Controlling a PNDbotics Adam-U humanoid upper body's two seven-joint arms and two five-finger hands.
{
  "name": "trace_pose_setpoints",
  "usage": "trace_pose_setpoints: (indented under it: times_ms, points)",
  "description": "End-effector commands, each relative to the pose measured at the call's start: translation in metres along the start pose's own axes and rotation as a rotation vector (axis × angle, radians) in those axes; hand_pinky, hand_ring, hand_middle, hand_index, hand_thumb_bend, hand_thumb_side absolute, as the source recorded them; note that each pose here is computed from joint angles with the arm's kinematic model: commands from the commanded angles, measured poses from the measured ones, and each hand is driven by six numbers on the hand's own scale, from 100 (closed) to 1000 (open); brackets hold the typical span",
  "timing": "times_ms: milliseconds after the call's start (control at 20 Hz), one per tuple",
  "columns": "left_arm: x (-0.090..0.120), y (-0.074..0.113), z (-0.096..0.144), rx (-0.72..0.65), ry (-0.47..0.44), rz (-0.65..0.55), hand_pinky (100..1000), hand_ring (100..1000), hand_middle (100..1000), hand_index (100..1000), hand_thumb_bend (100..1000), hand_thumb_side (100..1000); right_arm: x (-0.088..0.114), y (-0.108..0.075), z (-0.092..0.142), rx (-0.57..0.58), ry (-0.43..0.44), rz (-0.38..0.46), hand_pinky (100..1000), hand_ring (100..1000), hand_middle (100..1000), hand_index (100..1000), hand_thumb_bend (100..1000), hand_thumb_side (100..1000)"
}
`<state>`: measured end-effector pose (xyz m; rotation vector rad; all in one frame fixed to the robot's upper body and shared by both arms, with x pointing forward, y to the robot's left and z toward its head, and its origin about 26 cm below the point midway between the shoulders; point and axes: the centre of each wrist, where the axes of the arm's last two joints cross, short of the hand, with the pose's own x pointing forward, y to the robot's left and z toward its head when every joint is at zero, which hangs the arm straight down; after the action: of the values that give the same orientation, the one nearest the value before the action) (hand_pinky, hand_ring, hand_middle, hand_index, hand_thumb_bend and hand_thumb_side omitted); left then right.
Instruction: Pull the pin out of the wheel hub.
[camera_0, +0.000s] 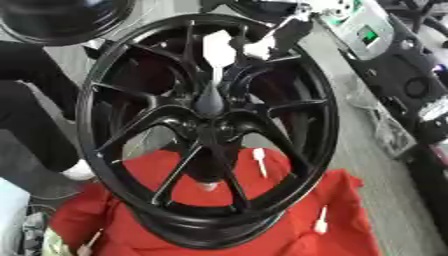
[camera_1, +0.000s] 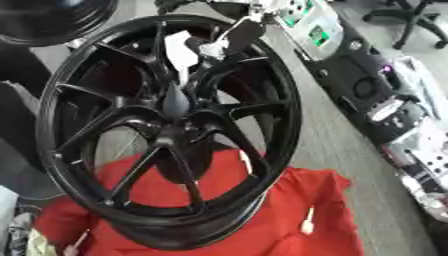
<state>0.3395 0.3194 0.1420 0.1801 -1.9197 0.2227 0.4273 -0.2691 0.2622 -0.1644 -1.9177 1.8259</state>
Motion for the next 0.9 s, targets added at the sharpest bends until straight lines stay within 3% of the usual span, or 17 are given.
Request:
trace_pose_setpoints:
  times_ms: [50, 150, 900]
  points:
    - [0.0090, 0.0028, -0.0043, -0.002, -0.029, -0.016, 708, 710, 622, 676, 100, 755, 0.0022, -0.0108, 0.0025, 0.216, -0.141, 0.186, 1000, 937, 882, 988, 100, 268]
    - [0.0091, 0.0027, -0.0044, -0.003, -0.030, -0.017, 708, 710, 622, 676, 100, 755, 0.0012, -0.0093, 0.0025, 0.221, -0.136, 0.182, 1000, 935, 880, 988, 100, 231]
    - [0.0087, 0.0020, -0.0041, -0.008, -0.026, -0.016, 709, 710, 621, 676, 100, 759, -0.0026, -0.0053, 0.0084, 0.243, -0.106, 0.178, 1000, 915, 858, 979, 100, 294]
